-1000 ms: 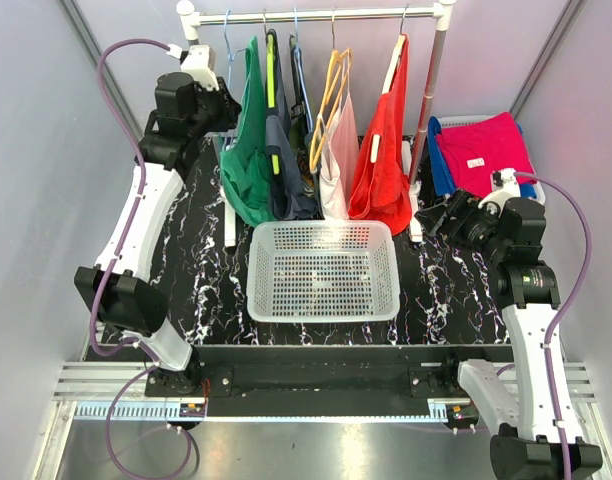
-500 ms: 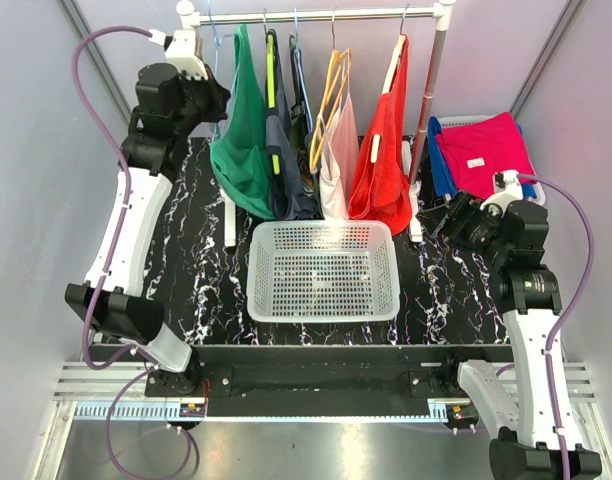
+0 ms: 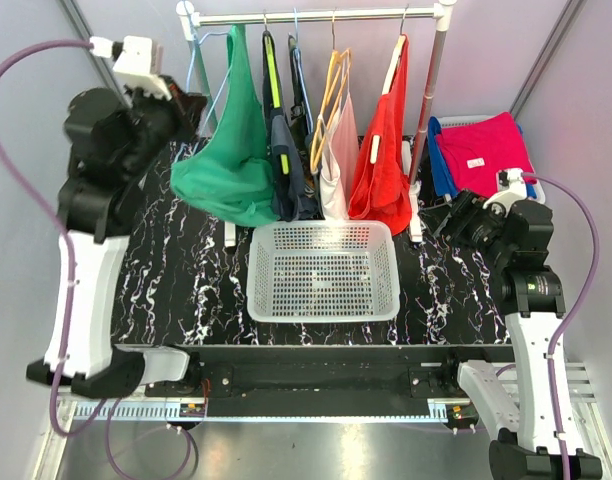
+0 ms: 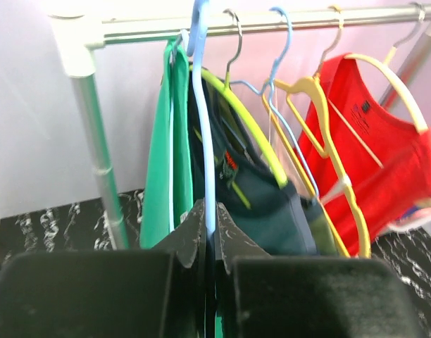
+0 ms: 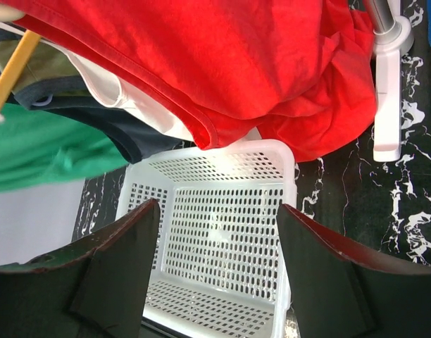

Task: Remove the tank top from the hanger
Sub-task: Pick up the hanger from the clothesline.

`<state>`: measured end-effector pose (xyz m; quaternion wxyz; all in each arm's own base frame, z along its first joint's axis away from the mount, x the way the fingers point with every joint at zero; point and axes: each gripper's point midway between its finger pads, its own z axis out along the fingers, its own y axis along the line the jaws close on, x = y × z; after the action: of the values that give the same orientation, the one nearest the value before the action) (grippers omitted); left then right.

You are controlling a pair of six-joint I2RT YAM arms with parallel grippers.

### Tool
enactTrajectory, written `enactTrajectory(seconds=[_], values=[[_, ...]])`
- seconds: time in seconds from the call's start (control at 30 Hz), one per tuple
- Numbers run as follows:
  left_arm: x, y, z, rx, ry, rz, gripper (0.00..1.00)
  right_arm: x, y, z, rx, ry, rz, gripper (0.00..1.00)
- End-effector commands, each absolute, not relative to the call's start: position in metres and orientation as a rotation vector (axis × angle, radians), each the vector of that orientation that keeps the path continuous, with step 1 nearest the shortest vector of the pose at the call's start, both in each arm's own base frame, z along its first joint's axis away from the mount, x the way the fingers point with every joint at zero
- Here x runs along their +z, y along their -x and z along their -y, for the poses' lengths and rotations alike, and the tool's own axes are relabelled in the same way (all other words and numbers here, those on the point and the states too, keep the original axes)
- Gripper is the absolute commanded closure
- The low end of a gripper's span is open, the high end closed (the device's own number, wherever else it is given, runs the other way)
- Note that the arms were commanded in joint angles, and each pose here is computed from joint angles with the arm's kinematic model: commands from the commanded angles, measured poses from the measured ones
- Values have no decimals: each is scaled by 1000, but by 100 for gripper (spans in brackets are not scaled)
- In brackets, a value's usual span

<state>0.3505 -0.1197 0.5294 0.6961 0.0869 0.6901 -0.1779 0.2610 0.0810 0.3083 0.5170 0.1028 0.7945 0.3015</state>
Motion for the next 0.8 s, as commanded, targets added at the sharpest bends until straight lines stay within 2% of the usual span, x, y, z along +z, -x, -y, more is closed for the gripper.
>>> enactTrajectory(seconds=[0.0,0.13,0.27,0.63,0.77], values=[[561,-288,103,-355,-242,-1424,100,332,-259,-86,743,-191,-1853,24],[578,-251,96,-344,-283,-1370,100,335,-259,-86,743,-185,-1848,24],[623,-214,88,-338,-300,-1252,100,335,-260,-88,762,-187,-1842,24],[729,-119,109,-494,-460,-737,100,325,-258,-87,755,-188,-1855,24],[751,-116,125,-560,-530,-662,100,326,-260,-89,765,-174,-1853,23]])
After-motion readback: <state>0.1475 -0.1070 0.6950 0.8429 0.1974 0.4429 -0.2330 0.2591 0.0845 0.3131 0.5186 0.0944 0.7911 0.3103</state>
